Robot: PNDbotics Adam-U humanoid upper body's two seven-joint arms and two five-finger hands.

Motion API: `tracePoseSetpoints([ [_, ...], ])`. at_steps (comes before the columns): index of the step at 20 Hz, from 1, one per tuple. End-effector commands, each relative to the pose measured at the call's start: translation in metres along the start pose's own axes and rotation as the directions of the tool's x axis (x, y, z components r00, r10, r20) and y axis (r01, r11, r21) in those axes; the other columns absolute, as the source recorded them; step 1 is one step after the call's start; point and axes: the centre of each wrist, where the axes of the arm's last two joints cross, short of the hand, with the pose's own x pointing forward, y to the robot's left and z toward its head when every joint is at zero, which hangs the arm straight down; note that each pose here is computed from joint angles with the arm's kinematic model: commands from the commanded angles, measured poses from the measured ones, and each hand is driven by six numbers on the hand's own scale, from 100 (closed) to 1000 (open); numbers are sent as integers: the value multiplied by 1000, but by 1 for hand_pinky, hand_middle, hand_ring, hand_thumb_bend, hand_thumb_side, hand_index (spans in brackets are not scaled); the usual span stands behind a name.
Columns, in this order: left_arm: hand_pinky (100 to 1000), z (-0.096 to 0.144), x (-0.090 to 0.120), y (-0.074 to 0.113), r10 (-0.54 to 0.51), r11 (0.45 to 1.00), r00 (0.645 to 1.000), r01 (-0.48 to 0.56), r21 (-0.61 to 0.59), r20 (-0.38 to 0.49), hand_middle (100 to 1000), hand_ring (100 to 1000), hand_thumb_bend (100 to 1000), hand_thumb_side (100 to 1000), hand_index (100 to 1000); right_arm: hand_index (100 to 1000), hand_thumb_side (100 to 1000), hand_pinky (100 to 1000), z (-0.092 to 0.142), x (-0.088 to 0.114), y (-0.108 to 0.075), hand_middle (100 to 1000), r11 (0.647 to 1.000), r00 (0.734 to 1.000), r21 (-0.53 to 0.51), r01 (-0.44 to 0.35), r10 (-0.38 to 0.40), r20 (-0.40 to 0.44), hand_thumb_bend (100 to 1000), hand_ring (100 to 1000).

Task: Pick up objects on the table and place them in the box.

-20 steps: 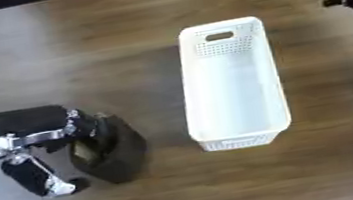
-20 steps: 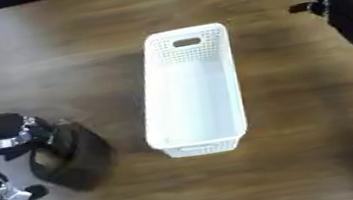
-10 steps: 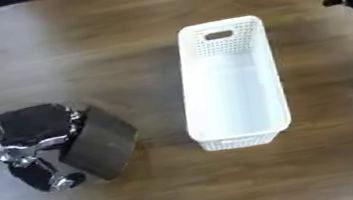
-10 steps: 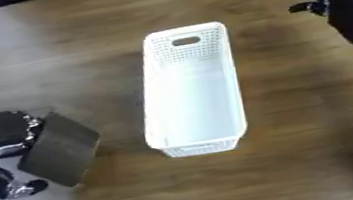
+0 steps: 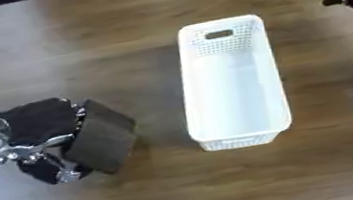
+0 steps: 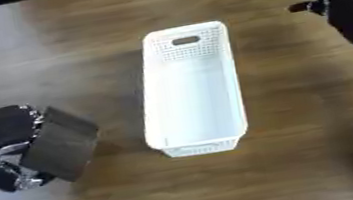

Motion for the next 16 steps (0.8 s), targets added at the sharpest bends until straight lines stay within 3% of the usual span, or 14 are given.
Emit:
tracePoseSetpoints([
  [1,100,3,-5,3,-26,999,999,27,40,-24,100,100,100,245,133,1000,1000,827,-2,13,-7,984,999,999,-12,-30,30,30,100,976],
  [9,100,7,-9,-2,9,996,998,-4,87,-54,100,100,100,249,126,1000,1000,828,-1,13,-6,985,1000,999,-15,-26,27,29,100,976],
  [16,100,10,-16,17,5,984,995,12,178,-95,100,100,100,253,127,1000,1000,828,-1,11,-6,985,1000,999,-18,-19,20,25,100,976],
])
